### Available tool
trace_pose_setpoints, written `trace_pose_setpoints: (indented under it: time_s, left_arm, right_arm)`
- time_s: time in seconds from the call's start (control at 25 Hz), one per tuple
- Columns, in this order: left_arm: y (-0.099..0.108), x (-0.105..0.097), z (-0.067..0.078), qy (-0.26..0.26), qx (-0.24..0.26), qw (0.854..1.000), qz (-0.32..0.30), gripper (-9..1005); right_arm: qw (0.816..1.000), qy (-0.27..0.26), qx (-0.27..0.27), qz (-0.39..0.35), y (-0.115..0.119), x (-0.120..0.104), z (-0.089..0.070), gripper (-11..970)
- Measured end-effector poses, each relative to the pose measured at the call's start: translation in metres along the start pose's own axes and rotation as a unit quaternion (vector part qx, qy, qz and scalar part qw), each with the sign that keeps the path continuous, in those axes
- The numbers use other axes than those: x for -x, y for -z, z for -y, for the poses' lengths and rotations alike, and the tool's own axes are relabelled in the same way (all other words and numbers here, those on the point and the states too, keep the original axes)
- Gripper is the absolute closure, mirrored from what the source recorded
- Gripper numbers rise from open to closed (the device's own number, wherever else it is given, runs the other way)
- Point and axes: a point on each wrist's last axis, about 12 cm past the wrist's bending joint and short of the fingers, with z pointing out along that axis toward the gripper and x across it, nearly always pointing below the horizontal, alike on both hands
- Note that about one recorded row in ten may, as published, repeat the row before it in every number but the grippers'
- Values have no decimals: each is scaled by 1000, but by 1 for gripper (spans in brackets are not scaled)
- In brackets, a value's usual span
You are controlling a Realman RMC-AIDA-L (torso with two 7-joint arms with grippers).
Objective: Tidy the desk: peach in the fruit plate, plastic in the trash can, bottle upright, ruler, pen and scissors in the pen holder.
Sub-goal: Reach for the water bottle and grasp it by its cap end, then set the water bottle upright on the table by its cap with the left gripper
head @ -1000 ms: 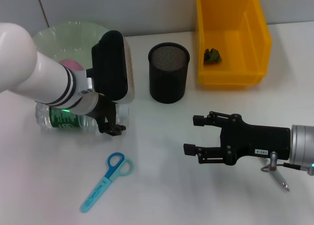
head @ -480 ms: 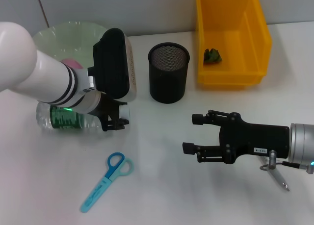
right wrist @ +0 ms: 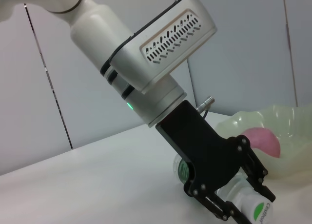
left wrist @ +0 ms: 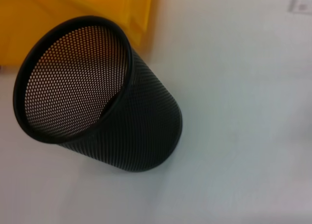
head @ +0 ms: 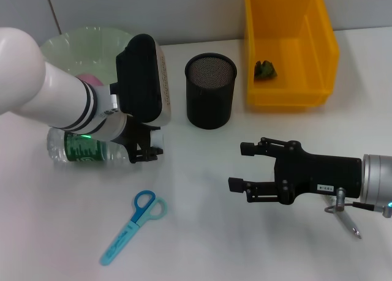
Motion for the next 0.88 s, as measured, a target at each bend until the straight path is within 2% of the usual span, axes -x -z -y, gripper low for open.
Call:
trace_pose_setpoints:
  time_s: [0.88]
  left_arm:
    - [5,3,2,13,8,1000,20,544]
  right_arm:
    - [1000,0,1,2,-1,0,0,117]
